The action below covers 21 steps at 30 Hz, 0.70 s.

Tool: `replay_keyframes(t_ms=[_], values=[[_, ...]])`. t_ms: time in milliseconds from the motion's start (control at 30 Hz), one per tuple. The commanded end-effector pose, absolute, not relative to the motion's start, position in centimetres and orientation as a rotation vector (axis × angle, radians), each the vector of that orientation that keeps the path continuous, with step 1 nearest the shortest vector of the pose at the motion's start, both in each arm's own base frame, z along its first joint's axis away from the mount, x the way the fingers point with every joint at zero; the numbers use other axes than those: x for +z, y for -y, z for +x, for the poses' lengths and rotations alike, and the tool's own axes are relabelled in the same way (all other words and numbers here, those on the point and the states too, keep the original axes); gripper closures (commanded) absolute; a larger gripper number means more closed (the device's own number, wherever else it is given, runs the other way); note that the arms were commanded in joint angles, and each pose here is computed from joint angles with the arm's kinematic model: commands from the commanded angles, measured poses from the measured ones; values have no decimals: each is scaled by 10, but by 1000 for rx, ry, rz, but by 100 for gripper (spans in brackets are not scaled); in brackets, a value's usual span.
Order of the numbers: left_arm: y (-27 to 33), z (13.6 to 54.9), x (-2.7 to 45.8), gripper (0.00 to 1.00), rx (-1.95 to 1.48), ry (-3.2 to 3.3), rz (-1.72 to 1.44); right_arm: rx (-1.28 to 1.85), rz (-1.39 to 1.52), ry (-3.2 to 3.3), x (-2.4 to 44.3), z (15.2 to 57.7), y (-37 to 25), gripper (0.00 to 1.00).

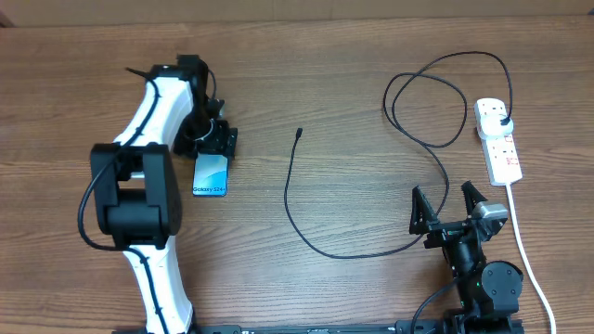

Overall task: Plug charger to phone and switch on socket
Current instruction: 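Move the left gripper over the smartphone and lower onto it, then close the left gripper on the smartphone's bottom edge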

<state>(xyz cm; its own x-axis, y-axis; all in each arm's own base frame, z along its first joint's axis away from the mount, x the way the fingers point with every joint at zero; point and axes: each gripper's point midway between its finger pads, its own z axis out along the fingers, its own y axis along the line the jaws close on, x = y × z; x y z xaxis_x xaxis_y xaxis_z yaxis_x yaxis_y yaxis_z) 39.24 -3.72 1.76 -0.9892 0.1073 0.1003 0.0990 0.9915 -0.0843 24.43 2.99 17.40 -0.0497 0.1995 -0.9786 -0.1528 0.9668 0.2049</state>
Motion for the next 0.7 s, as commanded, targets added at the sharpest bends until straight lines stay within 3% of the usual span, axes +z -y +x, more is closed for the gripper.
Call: replay_keyframes(t_ms=[0, 667], values=[[34, 399, 19, 12, 48, 3046, -202, 284, 35, -1591, 172, 244, -29, 0], [23, 394, 7, 11, -53, 3033, -101, 284, 35, -1591, 172, 244, -29, 0]])
